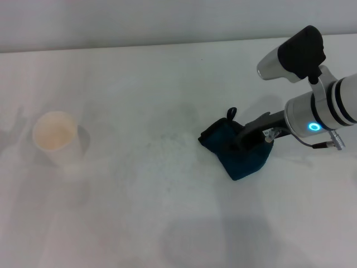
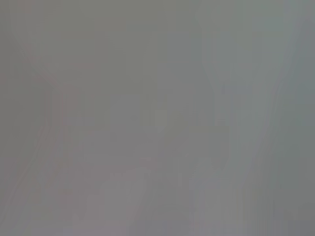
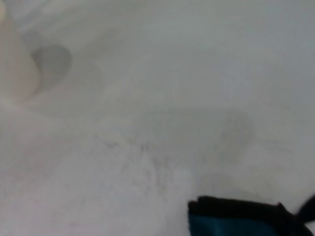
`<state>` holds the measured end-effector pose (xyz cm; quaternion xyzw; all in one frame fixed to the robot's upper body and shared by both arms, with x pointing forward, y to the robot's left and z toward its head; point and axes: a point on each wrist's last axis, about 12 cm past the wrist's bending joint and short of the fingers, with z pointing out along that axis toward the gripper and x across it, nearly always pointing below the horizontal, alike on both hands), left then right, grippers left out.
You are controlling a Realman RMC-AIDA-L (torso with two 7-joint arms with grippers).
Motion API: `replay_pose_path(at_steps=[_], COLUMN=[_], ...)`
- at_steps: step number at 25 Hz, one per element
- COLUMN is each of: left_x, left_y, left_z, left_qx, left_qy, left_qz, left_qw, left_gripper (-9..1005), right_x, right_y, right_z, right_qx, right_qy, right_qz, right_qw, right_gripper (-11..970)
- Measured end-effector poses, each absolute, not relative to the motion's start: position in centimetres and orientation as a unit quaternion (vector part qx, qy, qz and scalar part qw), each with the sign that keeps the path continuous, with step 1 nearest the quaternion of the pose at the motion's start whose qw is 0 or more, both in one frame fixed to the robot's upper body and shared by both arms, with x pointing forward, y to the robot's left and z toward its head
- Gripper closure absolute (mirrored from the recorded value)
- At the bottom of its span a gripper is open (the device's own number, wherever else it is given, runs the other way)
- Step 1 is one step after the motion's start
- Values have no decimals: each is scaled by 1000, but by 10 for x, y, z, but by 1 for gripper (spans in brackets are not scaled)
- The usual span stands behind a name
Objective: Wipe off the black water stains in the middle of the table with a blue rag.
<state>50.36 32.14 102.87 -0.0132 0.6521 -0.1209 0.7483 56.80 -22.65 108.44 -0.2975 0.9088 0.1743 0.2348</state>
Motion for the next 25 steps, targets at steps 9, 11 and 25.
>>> replay_pose_path(at_steps=[9, 11, 25], left_x=[503, 504, 499], left_y=[321, 319, 314], left_z=[1028, 1029, 1024], left_qx=[-8, 3, 33], left_qy=[654, 655, 666], left_qz=[-122, -125, -136], left_qw=[747, 745, 733], left_gripper=[109, 108, 109], right_x=[580, 581, 525], right_y=[-254, -266, -359], right_z=[1109, 1114, 1055], right_qx=[-249, -218, -20], right_qy=[865, 833, 658], right_qz=[273, 335, 172], right_qw=[341, 382, 733], right_gripper=[450, 373, 90])
